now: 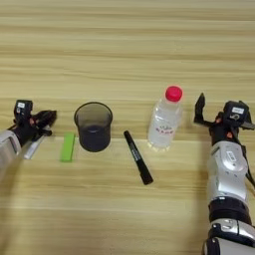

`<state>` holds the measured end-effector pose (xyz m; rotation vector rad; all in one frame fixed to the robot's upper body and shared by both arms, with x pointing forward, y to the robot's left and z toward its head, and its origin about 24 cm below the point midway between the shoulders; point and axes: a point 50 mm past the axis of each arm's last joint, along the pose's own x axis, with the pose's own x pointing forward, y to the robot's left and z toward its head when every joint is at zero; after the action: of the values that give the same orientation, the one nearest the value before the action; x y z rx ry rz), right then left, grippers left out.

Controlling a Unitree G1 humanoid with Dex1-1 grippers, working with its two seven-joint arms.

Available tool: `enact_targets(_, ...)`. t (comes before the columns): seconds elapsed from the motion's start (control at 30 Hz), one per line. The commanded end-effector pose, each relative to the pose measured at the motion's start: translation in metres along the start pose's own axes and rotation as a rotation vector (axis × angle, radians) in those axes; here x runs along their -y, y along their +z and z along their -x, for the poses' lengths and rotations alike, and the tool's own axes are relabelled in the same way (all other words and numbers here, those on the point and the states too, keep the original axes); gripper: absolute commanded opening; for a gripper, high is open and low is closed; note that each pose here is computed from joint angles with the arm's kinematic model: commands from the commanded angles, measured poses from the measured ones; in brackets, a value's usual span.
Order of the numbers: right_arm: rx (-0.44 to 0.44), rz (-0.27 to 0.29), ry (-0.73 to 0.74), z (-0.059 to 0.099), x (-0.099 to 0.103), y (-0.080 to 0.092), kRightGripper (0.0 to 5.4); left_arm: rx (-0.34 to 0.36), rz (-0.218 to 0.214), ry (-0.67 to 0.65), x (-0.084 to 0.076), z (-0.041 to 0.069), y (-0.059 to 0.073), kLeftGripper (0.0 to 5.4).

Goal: Move the objects on the table

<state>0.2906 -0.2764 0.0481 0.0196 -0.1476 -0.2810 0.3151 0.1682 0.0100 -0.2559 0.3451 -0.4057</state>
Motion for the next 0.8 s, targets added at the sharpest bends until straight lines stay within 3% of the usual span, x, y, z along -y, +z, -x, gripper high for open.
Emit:
enact_targets(0.03, -0.005, 0.002, 0.000, 0.000, -0.001, 0.000, 5.40, -0.017, -0.002, 0.010, -0.002, 0.001, -0.002, 1.65)
enact_targets(0.27, -0.007, 0.003, 0.001, 0.000, 0.000, 0.000, 5.40, 0.002, -0.002, 0.027, -0.004, 0.001, 0.001, 2.76)
enact_targets(0.43, -0.006, 0.003, 0.001, 0.000, -0.001, 0.000, 5.40, 0.014, -0.004, 0.028, -0.005, 0.001, 0.003, 3.23)
enact_targets(0.8, 0.000, 0.010, 0.003, 0.000, -0.001, 0.000, 5.40, 0.110, -0.039, 0.016, -0.003, 0.002, 0.014, 4.44)
